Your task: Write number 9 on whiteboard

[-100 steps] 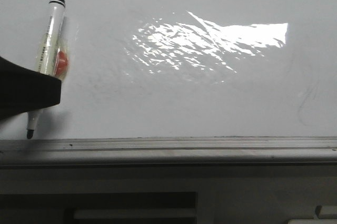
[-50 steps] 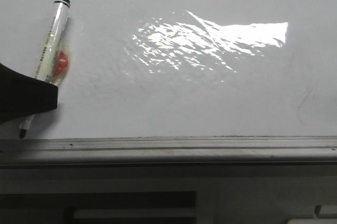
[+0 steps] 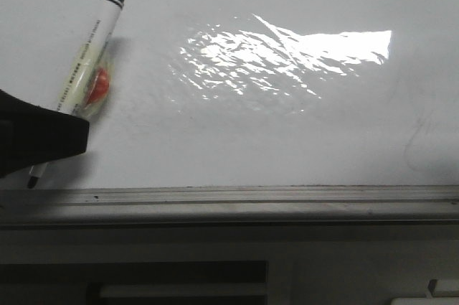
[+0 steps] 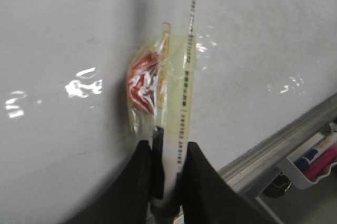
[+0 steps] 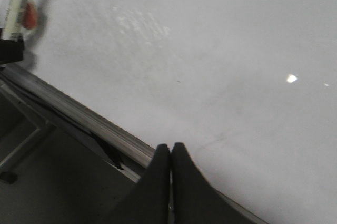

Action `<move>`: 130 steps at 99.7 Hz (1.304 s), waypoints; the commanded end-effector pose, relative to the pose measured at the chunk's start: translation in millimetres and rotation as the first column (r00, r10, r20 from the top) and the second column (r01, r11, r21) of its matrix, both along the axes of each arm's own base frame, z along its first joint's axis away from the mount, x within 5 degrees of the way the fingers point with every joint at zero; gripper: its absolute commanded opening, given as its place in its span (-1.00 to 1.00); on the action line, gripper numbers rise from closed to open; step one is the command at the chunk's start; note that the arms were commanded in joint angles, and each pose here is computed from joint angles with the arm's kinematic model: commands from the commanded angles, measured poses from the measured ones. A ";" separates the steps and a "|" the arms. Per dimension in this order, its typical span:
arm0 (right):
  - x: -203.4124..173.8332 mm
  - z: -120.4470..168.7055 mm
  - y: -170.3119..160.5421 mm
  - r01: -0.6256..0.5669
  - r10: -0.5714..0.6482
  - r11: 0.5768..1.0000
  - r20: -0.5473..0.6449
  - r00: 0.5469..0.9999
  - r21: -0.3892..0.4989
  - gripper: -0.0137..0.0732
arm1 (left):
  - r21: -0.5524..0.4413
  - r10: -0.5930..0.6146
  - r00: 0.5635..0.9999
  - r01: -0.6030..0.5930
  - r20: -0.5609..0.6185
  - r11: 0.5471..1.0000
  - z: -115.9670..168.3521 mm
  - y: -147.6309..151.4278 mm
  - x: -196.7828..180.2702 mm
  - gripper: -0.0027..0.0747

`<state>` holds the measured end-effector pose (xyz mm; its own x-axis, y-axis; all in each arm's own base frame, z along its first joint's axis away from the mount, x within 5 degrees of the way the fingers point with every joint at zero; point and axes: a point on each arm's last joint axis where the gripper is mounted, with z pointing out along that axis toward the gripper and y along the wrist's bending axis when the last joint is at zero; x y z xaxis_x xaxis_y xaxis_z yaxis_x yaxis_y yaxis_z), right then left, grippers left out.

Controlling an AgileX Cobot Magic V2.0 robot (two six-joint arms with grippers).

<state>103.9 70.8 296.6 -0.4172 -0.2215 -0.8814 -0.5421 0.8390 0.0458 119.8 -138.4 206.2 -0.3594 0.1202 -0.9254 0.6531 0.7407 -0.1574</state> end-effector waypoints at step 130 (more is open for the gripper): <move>37.9 40.0 111.4 -0.310 0.304 0.946 0.066 0.950 0.093 -0.30 | 0.254 -0.441 0.758 0.361 0.481 0.897 34.2 -26.9 -14.5 -0.98</move>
<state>138.8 180.0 313.7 -0.3722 -0.3442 -0.8620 -0.7760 0.6249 0.0856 104.5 -160.3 222.4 0.2239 0.3881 -0.8940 0.8595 0.3539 0.3689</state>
